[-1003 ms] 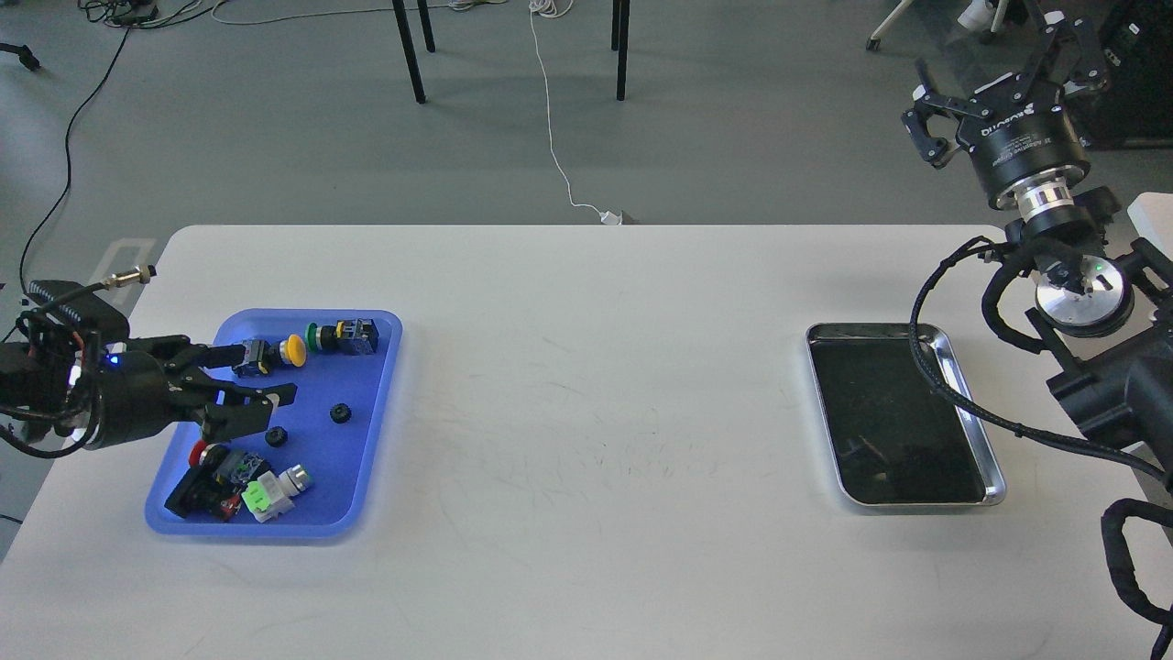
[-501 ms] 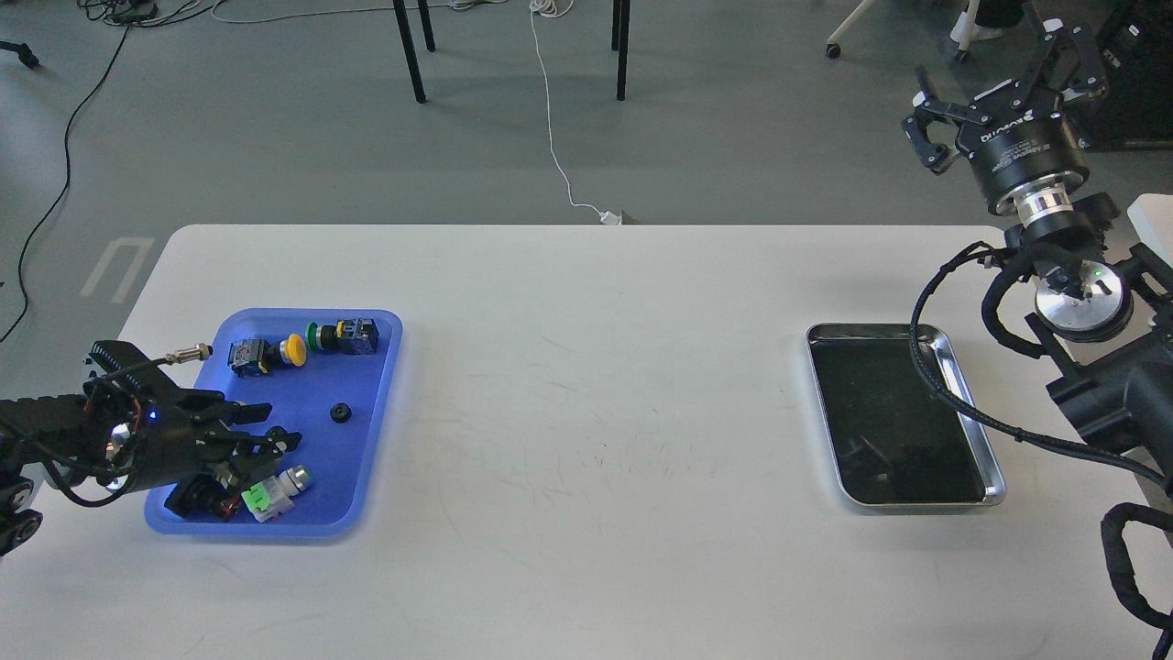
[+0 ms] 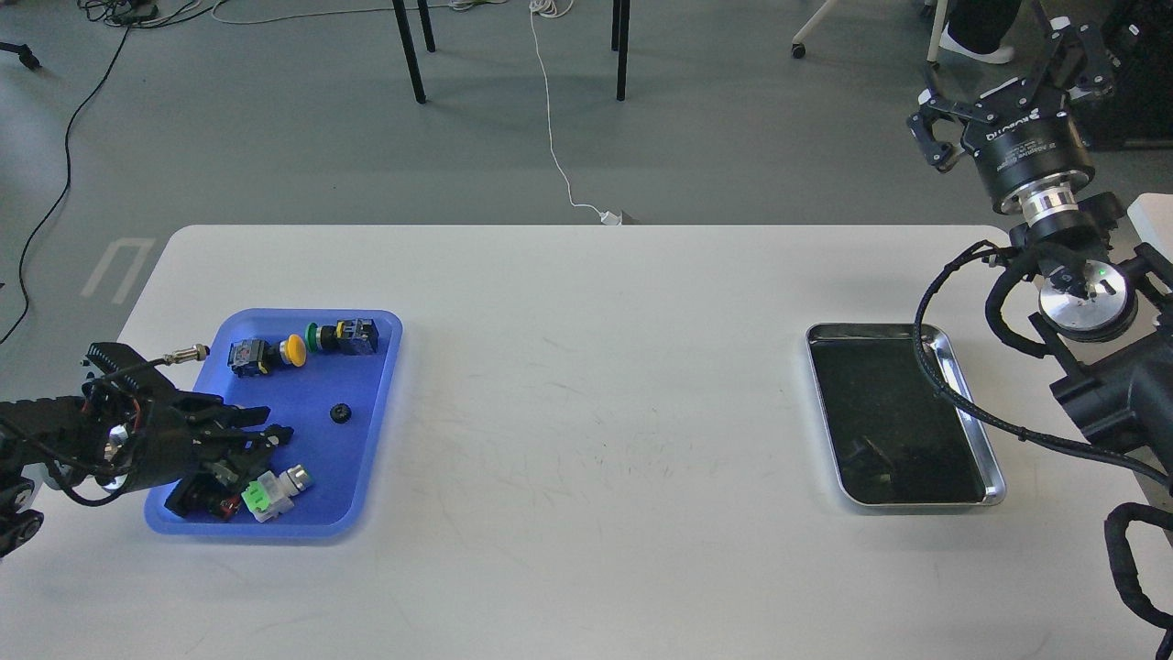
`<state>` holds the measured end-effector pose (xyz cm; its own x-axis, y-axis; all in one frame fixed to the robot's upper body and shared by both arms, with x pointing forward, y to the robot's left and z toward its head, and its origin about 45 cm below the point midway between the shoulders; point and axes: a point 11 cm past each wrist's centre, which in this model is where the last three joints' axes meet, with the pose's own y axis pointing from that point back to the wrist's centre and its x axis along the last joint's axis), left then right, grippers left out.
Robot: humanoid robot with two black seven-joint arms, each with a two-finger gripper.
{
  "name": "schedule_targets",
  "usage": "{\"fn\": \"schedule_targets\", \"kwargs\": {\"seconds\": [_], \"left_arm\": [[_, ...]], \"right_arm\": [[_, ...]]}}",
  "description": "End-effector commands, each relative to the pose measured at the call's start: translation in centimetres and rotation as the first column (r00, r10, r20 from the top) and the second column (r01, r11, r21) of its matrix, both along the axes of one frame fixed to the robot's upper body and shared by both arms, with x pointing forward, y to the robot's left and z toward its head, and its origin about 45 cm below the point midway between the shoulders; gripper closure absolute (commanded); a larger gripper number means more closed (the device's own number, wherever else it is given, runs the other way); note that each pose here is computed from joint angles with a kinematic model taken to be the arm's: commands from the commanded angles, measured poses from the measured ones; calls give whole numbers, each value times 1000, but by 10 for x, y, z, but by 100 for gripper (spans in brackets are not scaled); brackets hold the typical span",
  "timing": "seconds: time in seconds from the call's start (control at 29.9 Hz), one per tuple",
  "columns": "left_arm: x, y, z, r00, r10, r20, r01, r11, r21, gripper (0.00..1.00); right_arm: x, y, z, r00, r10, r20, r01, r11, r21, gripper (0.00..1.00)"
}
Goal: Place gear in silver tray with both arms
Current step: 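Lower the left gripper into the blue tray and grasp a black gear, then lift the black gear and carry it toward the table center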
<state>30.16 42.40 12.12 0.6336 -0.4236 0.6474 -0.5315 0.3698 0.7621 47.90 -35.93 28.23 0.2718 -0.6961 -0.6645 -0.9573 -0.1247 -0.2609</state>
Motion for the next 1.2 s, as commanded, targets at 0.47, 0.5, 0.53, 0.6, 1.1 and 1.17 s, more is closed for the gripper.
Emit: {"fn": "schedule_targets", "kwargs": {"seconds": [0.47,0.5,0.53,0.6,1.1,1.17], "left_arm": [[-2,6,-3,1000,16,-14,-16,1000,15,77],[-4,8,-4,1000,15,-20,-15,1000,20,81],[-6,7,-6,1000,10,-29,-10,1000,23,83],[-9,8,-8,999,7,-40,-6,1000,31,83],[33,-10,33,998,26,55,-23,998,-51,84],[42,-22,44,998,2,70,2,998,-62,84]], "right_arm": [[0,0,1,1000,1,2,-1,1000,0,1],[0,0,1,1000,1,2,-1,1000,0,1],[0,0,1,1000,1,2,-1,1000,0,1],[0,0,1,1000,1,2,-1,1000,0,1],[0,-4,4,1000,-5,7,5,1000,-6,1],[0,-4,5,1000,-4,9,4,1000,-6,1]]}}
